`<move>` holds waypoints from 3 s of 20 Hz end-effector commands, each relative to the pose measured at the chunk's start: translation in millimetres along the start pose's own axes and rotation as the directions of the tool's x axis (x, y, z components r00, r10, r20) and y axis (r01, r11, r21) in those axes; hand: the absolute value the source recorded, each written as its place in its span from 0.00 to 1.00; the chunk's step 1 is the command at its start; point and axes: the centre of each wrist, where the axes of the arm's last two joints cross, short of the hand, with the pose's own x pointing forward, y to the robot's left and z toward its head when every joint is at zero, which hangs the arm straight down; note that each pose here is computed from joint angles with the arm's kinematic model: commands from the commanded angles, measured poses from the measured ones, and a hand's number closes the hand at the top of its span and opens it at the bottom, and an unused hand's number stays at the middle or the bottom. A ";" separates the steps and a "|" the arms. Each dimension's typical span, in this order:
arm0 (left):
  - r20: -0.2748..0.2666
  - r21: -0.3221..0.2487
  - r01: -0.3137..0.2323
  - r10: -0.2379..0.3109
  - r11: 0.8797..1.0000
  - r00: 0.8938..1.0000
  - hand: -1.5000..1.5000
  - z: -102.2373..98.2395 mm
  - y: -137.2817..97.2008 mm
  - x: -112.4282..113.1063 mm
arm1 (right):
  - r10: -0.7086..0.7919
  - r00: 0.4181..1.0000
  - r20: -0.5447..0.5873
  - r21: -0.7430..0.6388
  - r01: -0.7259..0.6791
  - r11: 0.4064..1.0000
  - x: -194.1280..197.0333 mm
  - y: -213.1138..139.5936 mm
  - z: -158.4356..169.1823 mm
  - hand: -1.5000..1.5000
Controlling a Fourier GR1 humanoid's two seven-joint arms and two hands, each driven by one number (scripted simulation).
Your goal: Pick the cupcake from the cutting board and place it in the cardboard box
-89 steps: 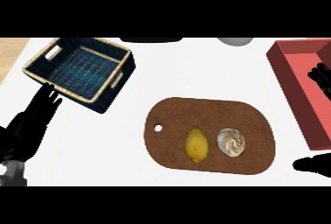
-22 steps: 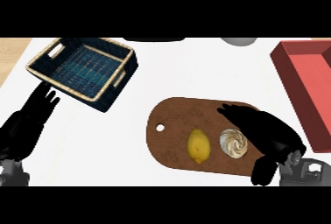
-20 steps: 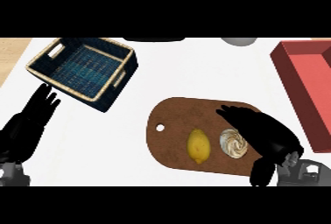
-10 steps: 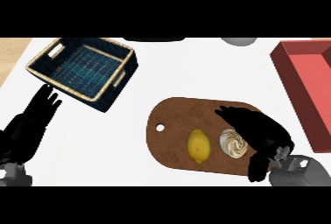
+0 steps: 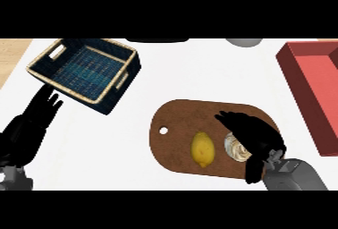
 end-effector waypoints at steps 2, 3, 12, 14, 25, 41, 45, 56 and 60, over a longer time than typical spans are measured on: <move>-0.012 0.012 -0.007 0.007 1.000 1.000 0.50 -2.4 8.1 7.5 | 0.015 0.999 0.029 -0.050 -0.013 0.999 -3.4 4.6 -8.6 1.00; 0.007 0.013 0.006 -0.006 1.000 1.000 0.50 -6.0 -6.0 20.1 | 0.021 0.998 0.062 -0.057 -0.018 0.998 1.5 3.2 -10.5 1.00; -0.005 0.010 0.008 -0.008 1.000 1.000 0.50 15.1 6.1 -3.5 | -0.031 0.999 -0.033 -0.105 0.027 0.994 -18.4 -4.8 -28.2 1.00; -0.005 -0.020 -0.007 0.007 1.000 1.000 0.50 0.5 -7.3 -6.3 | -0.203 0.953 -0.225 -0.172 0.166 0.971 -39.8 -27.0 -39.3 1.00; 0.010 -0.048 0.002 -0.001 0.999 1.000 0.50 -3.8 -13.1 -3.3 | -0.451 0.673 -0.586 -0.455 0.187 0.870 -75.2 -107.5 -89.0 1.00; -0.006 -0.016 0.004 -0.004 1.000 1.000 0.50 -2.4 -6.3 -14.3 | -0.525 0.693 -0.495 -0.806 -0.141 0.574 5.9 -254.0 -27.0 1.00; 0.003 -0.007 0.003 -0.003 1.000 1.000 0.50 0.9 3.4 -9.6 | -0.582 0.624 -0.522 -0.824 -0.191 0.534 -11.2 -261.1 -8.5 1.00; 0.001 0.005 -0.003 0.003 1.000 1.000 0.50 -1.5 -2.1 1.9 | -0.573 0.522 -0.632 -0.760 -0.276 0.588 -97.1 -255.5 15.5 1.00; 0.009 0.005 0.005 -0.005 1.000 1.000 0.50 8.9 13.3 -11.2 | -0.585 0.529 -0.615 -0.776 -0.276 0.566 -134.0 -227.5 15.3 1.00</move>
